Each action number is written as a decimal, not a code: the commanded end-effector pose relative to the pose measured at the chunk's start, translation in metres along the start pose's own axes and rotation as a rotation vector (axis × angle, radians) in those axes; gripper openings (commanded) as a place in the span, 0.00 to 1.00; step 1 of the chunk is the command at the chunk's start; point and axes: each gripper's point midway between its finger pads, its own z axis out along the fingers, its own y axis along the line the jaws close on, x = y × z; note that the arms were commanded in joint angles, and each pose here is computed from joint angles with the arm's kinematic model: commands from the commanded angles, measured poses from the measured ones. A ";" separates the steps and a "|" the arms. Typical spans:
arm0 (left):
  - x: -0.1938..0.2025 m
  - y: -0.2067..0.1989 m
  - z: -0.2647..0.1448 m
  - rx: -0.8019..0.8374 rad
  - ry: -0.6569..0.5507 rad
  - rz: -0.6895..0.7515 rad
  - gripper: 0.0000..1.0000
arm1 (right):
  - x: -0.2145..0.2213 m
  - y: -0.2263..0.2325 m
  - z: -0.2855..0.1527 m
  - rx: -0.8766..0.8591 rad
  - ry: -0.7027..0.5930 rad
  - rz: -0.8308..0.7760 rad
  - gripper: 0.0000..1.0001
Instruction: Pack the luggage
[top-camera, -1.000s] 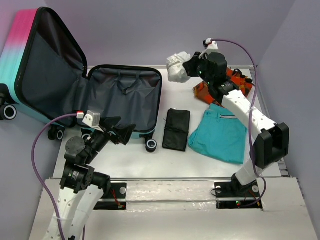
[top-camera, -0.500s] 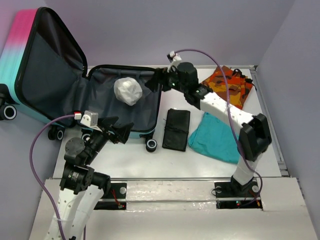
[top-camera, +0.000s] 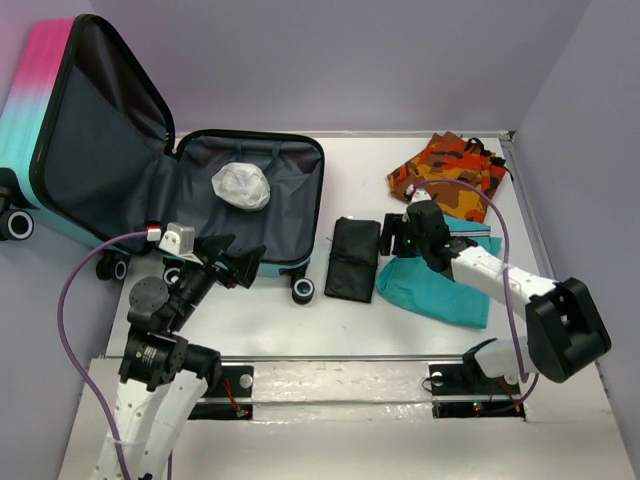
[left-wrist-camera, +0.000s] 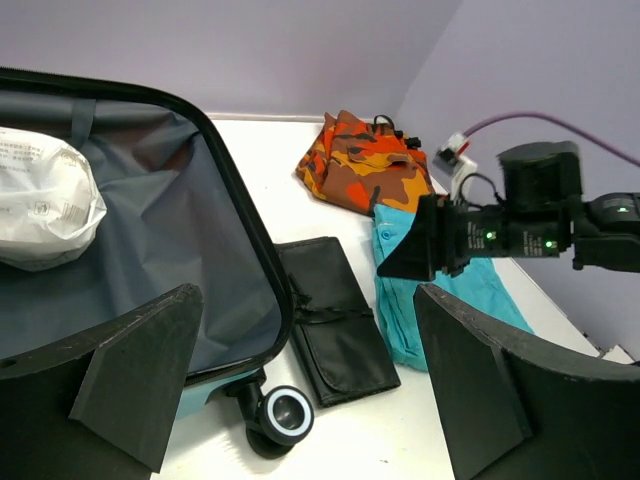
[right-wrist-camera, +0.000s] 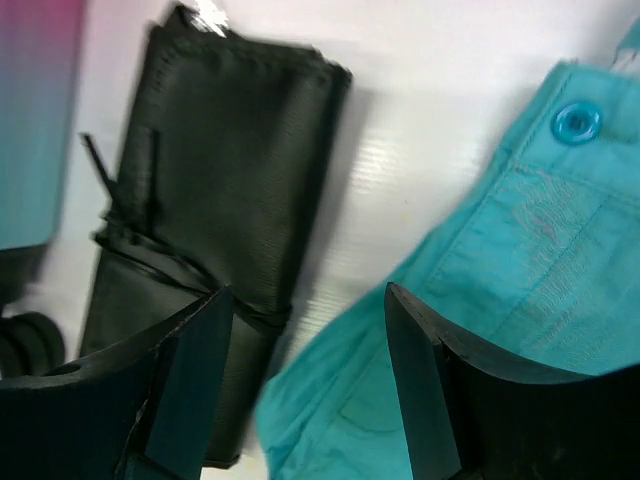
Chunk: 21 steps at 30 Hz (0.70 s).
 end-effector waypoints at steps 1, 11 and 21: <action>-0.007 -0.005 0.001 0.021 -0.022 0.010 0.99 | 0.011 -0.019 0.020 0.046 0.057 0.028 0.68; -0.004 -0.004 0.003 0.022 -0.010 0.005 0.99 | 0.004 -0.004 0.057 -0.070 0.044 0.049 0.67; -0.003 -0.003 0.003 0.021 -0.009 0.003 0.99 | 0.015 -0.005 0.086 -0.097 0.065 0.100 0.55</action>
